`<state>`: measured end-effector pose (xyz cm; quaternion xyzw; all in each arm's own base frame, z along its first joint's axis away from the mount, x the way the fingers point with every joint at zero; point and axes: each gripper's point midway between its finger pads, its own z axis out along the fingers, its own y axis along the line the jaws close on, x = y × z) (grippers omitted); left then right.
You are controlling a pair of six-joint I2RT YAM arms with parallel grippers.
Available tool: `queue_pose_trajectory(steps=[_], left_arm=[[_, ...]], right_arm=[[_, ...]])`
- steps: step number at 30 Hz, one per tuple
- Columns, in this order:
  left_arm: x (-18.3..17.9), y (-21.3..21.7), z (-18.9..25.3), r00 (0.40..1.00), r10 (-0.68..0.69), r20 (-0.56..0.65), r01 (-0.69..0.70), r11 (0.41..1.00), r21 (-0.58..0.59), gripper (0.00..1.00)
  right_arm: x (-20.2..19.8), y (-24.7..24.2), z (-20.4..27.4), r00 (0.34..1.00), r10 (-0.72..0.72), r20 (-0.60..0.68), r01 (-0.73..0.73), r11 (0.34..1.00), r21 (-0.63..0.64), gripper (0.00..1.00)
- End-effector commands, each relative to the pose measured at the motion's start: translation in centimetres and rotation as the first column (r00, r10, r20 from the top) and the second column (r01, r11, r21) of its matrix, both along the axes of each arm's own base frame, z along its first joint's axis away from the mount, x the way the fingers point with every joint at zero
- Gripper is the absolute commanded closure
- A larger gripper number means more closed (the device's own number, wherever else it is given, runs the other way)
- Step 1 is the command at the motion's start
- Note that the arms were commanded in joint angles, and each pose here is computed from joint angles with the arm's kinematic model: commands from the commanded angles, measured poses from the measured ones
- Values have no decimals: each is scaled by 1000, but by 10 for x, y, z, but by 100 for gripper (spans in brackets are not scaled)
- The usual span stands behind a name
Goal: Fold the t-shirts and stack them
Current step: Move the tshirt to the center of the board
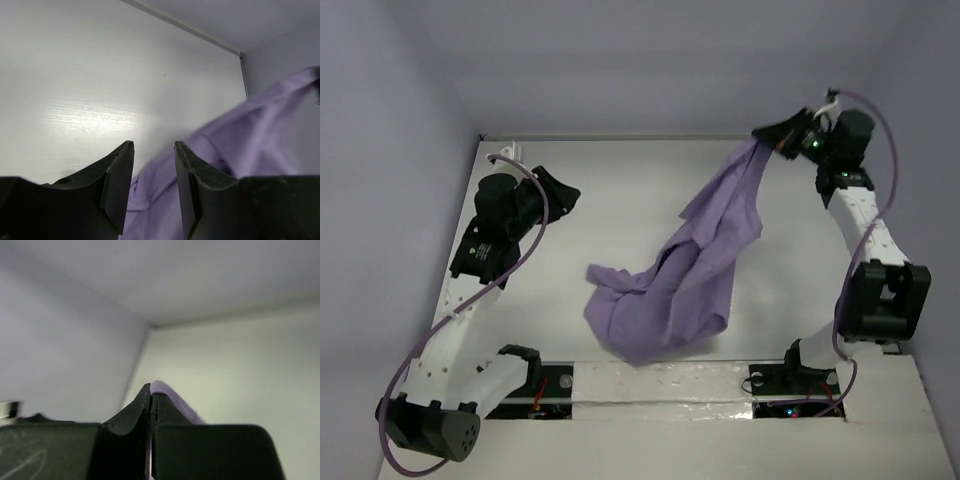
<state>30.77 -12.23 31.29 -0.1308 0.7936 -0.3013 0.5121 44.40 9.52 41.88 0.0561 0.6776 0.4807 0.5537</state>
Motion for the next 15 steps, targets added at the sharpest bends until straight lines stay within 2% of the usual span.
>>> queue_pose_trajectory(steps=[1,4,7,11,14,15], left_arm=[[2,-7,-22,999,-48,-26,48,999,5,65],[2,-26,-72,984,-113,-141,115,993,3,67],[-4,-45,-126,952,-144,-271,160,986,38,68],[-9,-45,-181,911,-120,-395,168,982,91,68],[-16,-46,-203,881,-127,-456,213,967,143,59],[-24,-47,-211,861,-141,-488,246,957,157,54]], right_arm=[[10,-3,-81,996,11,-88,-17,998,-63,100],[10,-6,-130,981,0,-196,-17,996,-85,100],[10,-23,-162,954,-121,-273,71,980,-186,100],[2,-57,-194,884,-325,-335,203,914,-351,100],[-10,-71,-208,838,-409,-361,257,879,-402,100],[-15,-71,-206,834,-415,-363,260,877,-405,100]])
